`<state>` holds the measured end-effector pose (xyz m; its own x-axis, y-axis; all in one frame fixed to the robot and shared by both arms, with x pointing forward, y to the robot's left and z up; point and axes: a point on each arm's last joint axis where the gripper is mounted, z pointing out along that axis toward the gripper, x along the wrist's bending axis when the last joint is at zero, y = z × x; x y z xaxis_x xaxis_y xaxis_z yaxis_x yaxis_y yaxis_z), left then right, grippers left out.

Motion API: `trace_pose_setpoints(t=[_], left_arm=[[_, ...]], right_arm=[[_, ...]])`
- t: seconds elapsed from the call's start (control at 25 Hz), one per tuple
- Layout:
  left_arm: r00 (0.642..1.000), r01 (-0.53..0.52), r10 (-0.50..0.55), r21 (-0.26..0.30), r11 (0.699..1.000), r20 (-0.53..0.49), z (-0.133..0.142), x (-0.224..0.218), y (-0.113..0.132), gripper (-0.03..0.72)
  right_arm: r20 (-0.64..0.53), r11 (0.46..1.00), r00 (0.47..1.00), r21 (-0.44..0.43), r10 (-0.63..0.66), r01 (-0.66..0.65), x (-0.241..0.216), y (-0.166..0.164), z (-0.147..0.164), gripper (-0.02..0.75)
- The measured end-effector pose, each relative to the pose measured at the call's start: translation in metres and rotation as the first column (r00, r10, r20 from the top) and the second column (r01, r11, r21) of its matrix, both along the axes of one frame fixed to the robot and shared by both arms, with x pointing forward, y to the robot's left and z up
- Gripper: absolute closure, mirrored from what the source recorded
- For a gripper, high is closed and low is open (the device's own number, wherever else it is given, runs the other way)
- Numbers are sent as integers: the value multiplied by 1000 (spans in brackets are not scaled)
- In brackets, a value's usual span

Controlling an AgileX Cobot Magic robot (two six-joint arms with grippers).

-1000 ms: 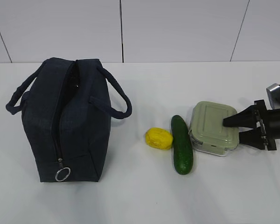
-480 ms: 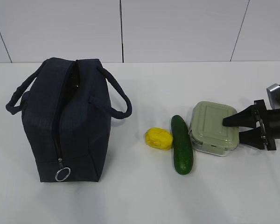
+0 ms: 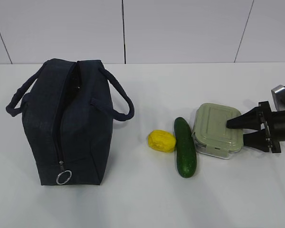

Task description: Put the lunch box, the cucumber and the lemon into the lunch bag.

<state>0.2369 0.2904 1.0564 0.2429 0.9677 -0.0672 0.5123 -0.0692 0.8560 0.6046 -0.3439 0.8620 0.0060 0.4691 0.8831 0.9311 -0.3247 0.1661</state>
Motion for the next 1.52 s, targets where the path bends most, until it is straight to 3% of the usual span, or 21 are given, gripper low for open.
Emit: trace_pose_setpoints(t=[0.16,0.48,1.52], left_arm=[[1000,0,0,0,1000,0,0,0,0,448],[1000,0,0,0,1000,0,0,0,0,448],[1000,0,0,0,1000,0,0,0,0,448]], right_arm=[[0,1000,1000,0,0,0,0,0,0,246],[3,1000,1000,8,-1,1,0,0,1,335],[3,1000,1000,9,0,0,0,0,1,336]])
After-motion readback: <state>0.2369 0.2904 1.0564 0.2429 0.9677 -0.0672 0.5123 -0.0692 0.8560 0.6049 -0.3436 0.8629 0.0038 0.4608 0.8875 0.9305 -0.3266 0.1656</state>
